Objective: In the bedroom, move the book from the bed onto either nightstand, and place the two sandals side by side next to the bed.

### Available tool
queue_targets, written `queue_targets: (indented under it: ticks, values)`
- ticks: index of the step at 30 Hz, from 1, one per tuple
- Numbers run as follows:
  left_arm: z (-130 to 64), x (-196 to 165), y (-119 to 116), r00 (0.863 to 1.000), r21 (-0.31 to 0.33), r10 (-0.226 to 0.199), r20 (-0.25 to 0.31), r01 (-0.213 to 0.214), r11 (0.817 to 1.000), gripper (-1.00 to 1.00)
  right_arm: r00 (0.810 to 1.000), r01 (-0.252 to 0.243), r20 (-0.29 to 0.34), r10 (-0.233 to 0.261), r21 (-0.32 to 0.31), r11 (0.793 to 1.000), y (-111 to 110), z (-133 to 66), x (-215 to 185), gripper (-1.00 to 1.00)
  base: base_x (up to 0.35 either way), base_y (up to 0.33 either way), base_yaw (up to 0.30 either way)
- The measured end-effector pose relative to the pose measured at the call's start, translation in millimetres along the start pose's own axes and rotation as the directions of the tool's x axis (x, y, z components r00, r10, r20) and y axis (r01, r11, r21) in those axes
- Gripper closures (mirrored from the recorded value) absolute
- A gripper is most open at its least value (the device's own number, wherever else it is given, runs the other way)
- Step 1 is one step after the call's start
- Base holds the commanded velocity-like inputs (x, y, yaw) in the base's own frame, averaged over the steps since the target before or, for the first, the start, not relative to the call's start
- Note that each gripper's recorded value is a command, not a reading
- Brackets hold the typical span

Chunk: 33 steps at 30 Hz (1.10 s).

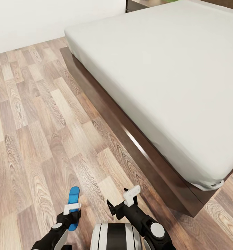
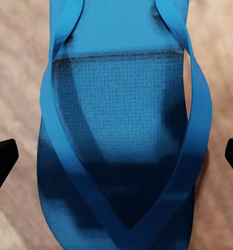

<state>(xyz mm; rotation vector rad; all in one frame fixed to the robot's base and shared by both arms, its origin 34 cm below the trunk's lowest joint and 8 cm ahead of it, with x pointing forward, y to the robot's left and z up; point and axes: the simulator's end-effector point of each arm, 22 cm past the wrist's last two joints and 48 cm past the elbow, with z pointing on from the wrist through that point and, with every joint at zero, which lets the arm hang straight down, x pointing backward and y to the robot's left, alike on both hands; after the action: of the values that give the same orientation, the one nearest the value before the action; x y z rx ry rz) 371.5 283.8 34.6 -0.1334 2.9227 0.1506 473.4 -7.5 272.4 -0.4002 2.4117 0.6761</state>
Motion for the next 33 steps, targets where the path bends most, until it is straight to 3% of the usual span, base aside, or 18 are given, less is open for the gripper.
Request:
queue_targets:
  ticks: [33]
  values:
    - [0.0,-1.7,-0.9,1.000,0.001,0.000,0.003,0.000,1.000,-1.00,1.000,0.000,0.000,0.000,0.000,1.000,0.0,0.0,0.1,-1.00,0.000,0.000,0.000]
